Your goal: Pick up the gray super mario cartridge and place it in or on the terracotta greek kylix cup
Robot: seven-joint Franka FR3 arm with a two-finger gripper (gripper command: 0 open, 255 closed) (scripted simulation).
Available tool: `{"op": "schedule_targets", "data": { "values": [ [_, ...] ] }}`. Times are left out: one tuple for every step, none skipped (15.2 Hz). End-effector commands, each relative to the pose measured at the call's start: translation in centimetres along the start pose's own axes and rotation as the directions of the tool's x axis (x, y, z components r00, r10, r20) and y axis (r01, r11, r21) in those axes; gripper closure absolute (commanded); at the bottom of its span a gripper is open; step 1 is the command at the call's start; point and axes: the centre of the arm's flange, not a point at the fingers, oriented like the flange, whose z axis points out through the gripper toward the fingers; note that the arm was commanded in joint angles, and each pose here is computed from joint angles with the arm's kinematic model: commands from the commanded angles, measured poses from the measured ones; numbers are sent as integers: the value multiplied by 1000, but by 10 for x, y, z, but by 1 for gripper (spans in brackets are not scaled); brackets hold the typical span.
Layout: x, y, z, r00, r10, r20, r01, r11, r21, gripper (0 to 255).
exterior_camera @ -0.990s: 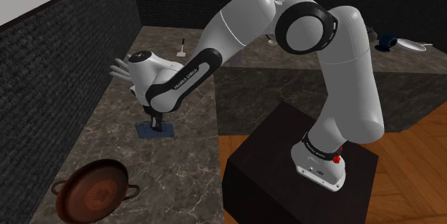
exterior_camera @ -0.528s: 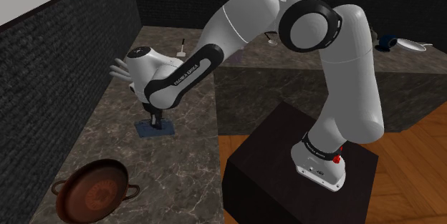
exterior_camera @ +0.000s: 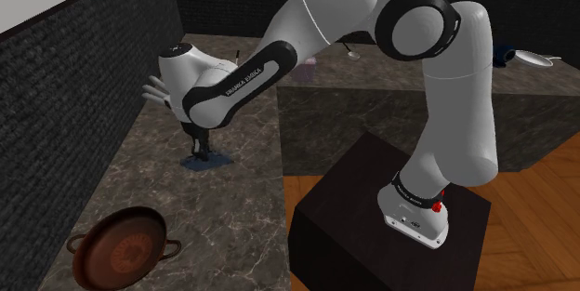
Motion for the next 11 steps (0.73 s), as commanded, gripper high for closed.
{"op": "schedule_targets", "data": {
  "values": [
    [0,0,-11,1000,0,0,0,1000,0,255],
    [0,0,-16,1000,0,0,0,1000,0,255],
    [0,0,-21,1000,0,0,0,1000,0,255],
    [0,0,-27,1000,0,0,0,1000,0,255],
    [0,0,-32,1000,0,0,0,1000,0,255],
    [0,-1,-37,1000,0,0,0,1000,0,255],
    [-1,-1,-42,1000,0,0,0,1000,0,255],
    [-1,-1,-48,1000,0,0,0,1000,0,255],
    [-1,-1,-53,1000,0,0,0,1000,0,255],
    [-1,-1,-58,1000,0,0,0,1000,0,255],
    [-1,-1,-64,1000,0,0,0,1000,0,255]
  ]
}}
